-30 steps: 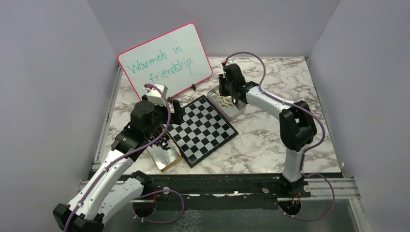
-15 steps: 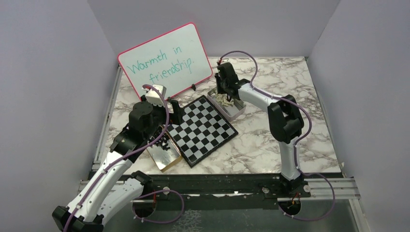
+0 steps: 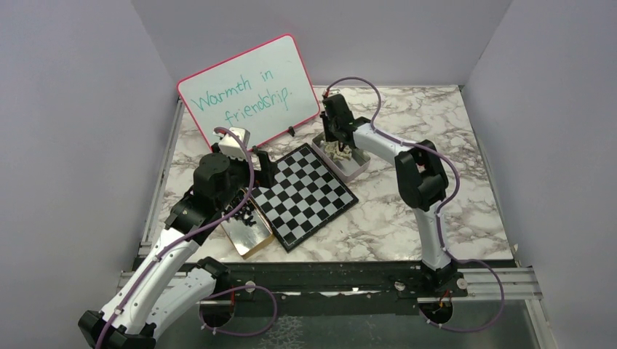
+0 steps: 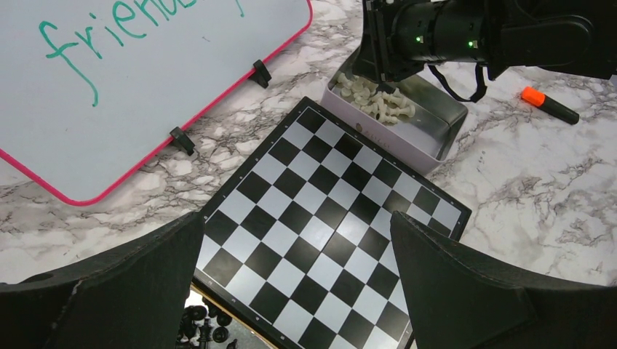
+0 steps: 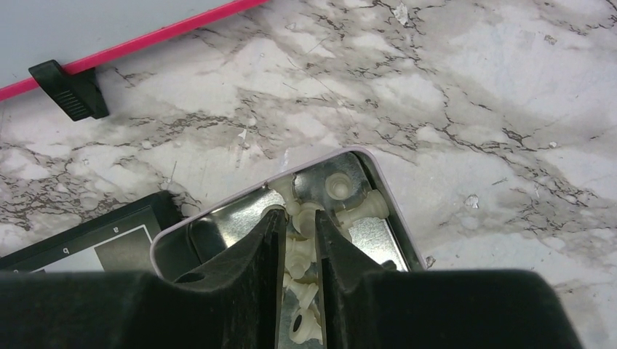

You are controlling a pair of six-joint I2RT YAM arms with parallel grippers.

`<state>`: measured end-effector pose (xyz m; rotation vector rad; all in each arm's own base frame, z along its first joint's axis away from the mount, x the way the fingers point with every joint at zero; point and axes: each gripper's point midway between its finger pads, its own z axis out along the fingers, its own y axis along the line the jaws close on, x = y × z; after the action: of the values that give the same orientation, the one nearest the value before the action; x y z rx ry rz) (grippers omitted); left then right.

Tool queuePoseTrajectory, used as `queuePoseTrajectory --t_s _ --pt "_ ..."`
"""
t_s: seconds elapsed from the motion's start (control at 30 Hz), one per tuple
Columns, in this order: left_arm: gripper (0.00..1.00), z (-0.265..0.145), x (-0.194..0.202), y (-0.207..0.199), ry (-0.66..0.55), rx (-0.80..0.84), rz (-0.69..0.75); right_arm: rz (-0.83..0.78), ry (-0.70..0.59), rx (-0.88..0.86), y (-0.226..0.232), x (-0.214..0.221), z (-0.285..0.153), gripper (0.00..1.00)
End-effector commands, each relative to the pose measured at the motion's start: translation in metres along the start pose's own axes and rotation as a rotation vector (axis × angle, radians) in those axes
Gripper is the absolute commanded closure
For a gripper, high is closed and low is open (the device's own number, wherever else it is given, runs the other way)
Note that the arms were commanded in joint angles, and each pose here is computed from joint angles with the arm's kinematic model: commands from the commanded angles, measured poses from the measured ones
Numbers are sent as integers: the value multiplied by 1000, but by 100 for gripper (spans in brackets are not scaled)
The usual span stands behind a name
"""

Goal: Set up the chess pieces on the board
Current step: Pick up the chess piece from the storage box.

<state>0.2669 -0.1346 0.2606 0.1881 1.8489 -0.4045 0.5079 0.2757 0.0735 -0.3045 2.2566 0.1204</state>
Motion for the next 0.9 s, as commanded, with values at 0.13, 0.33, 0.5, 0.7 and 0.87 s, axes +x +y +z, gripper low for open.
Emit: queuePoseTrajectory --t_s 0.13,0.33,0.5,0.7,0.87 --pt "1 -2 1 -1 -6 10 -4 -15 45 45 -8 12 11 74" --pt "1 -1 2 -1 -2 10 -3 -18 46 41 -7 12 11 78" --pt "1 -1 2 0 -2 8 -3 -25 38 44 -8 7 7 83" --pt "1 0 2 0 -2 6 -3 -30 19 52 -12 -5 -7 88" --pt "1 0 2 1 -2 3 -1 -24 11 41 -12 -15 -24 89"
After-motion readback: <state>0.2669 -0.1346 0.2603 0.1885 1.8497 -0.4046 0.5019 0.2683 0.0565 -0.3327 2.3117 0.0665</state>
